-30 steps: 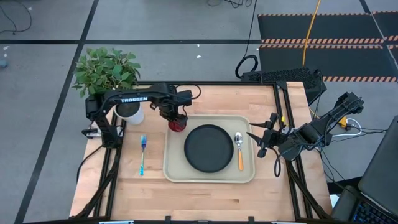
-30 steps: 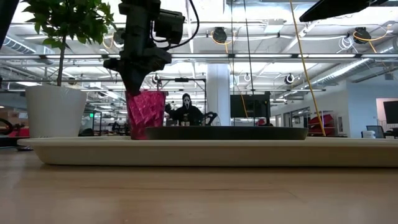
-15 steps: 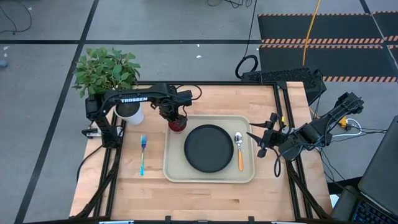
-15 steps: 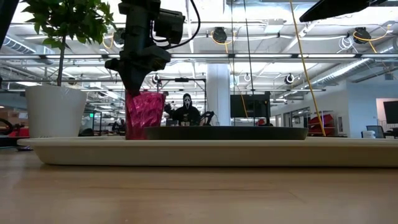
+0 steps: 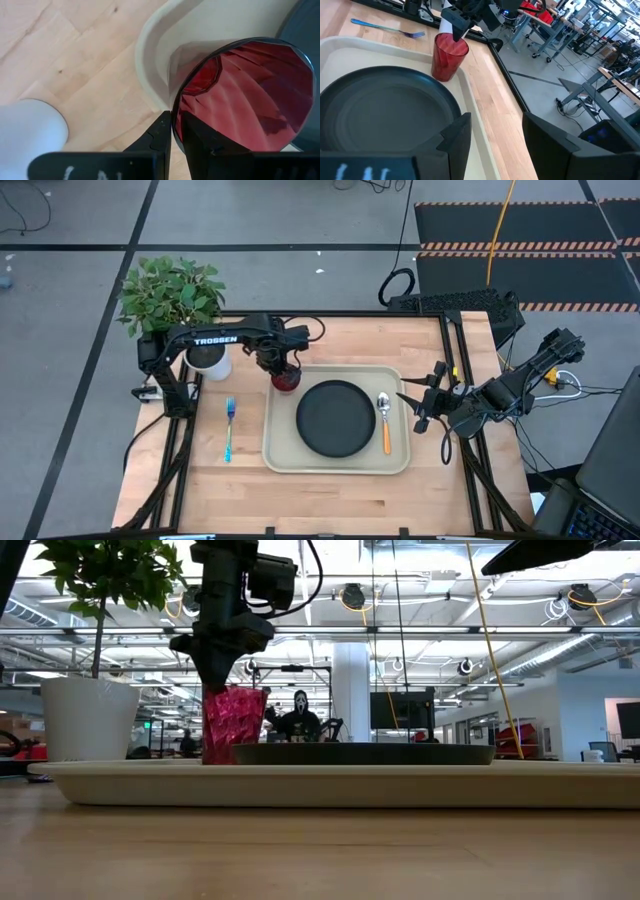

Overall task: Pick and place plate/cup/fork/spoon on tray
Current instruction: Put the red cup on the top left of the tray

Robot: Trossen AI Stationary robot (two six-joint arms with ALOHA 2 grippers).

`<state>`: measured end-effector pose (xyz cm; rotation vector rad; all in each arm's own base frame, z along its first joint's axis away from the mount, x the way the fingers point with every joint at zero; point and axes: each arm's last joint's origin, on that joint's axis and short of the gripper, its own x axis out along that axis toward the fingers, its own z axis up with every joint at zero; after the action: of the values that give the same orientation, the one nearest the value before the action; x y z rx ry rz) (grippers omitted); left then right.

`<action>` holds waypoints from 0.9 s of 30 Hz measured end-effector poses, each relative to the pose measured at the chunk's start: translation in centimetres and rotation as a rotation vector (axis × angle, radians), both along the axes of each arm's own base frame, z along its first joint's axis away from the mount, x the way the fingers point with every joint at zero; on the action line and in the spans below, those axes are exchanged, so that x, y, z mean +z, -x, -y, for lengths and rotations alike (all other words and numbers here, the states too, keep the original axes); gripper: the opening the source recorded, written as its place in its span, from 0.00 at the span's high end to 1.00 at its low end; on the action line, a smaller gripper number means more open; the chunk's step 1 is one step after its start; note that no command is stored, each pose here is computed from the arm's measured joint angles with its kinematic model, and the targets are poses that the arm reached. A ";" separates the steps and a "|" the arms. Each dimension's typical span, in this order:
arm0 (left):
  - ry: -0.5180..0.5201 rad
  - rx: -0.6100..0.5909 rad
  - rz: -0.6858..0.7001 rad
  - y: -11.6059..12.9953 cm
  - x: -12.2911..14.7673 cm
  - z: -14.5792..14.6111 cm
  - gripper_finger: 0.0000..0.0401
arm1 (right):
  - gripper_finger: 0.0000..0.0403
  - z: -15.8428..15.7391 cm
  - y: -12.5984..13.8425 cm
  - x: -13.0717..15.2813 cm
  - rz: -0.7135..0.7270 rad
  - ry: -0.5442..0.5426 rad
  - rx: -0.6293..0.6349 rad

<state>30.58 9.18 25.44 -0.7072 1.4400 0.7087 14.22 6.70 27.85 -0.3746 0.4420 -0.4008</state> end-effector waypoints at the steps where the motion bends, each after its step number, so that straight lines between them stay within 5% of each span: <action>1: -0.004 -0.008 0.001 0.0 0.0 0.0 0.89 | 0.58 0.0 0.0 0.0 0.000 0.000 0.000; 17: -0.053 -0.031 0.025 -0.3 0.0 -0.3 0.88 | 0.58 -0.1 0.0 -0.1 -0.008 -0.045 0.034; 27: -0.073 -0.035 0.020 -0.3 0.0 -0.4 0.71 | 0.58 -0.1 0.0 -0.1 -0.008 -0.045 0.034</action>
<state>30.89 9.54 25.47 -0.6296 1.3978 0.7222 14.26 6.84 27.78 -0.3392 0.4508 -0.3557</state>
